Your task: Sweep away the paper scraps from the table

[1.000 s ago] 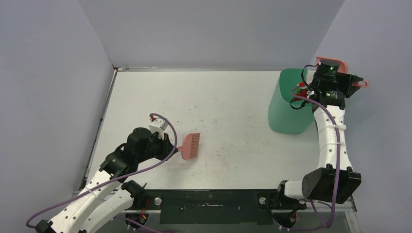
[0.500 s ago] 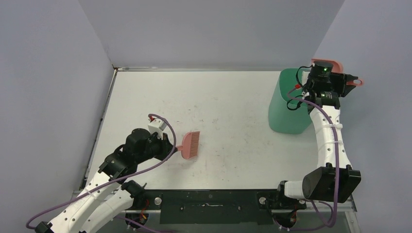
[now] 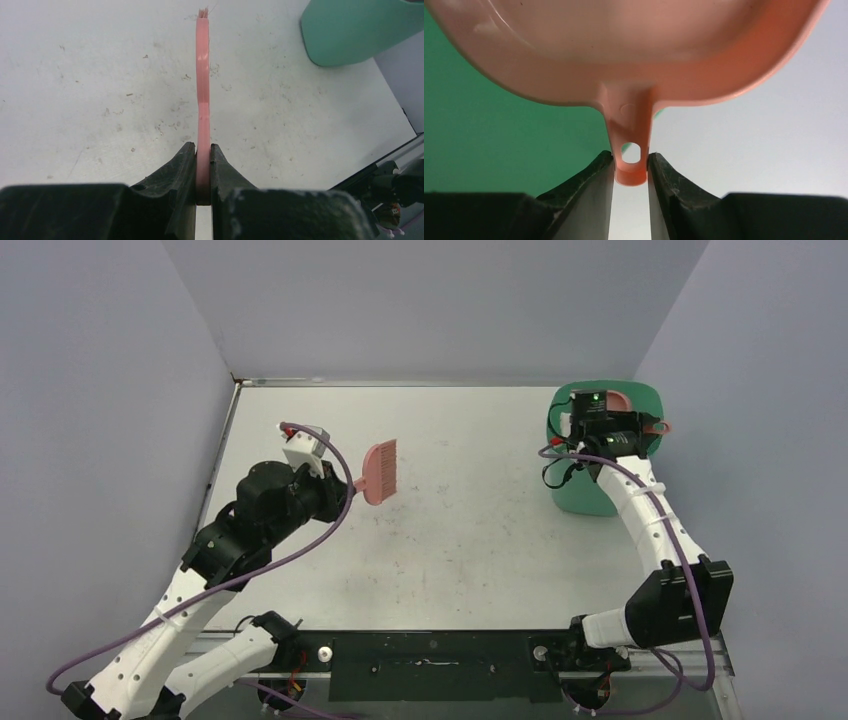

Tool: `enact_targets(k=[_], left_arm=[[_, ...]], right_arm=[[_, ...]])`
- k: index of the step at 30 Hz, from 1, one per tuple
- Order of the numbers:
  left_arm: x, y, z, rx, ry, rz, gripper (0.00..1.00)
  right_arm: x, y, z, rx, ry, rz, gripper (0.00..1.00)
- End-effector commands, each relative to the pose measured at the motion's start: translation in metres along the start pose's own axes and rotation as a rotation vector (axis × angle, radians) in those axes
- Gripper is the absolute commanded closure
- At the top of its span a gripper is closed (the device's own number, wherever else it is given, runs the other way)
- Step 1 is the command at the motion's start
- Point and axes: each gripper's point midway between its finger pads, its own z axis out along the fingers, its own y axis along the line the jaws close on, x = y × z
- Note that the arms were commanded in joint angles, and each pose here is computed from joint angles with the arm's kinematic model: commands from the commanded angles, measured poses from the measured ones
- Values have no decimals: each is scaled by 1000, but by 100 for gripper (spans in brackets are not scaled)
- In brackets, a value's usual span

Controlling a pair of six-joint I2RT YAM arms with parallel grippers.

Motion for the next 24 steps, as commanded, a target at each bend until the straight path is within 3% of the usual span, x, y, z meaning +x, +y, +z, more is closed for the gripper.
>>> enact_targets(k=[1, 7, 11, 18, 24], left_arm=[[-31, 4, 1, -57, -57, 25, 100], [-48, -3, 2, -36, -106, 28, 100], [-45, -1, -1, -37, -106, 44, 100], [-33, 6, 1, -52, -80, 73, 100], [-30, -3, 10, -18, -56, 40, 100]], right_arm=[[-43, 39, -4, -162, -42, -154, 95], [-108, 45, -56, -161, -195, -184, 95], [-131, 40, -85, -120, -226, -187, 95], [-125, 43, -71, -183, -226, -106, 95], [-95, 25, -48, -173, -216, 13, 95]])
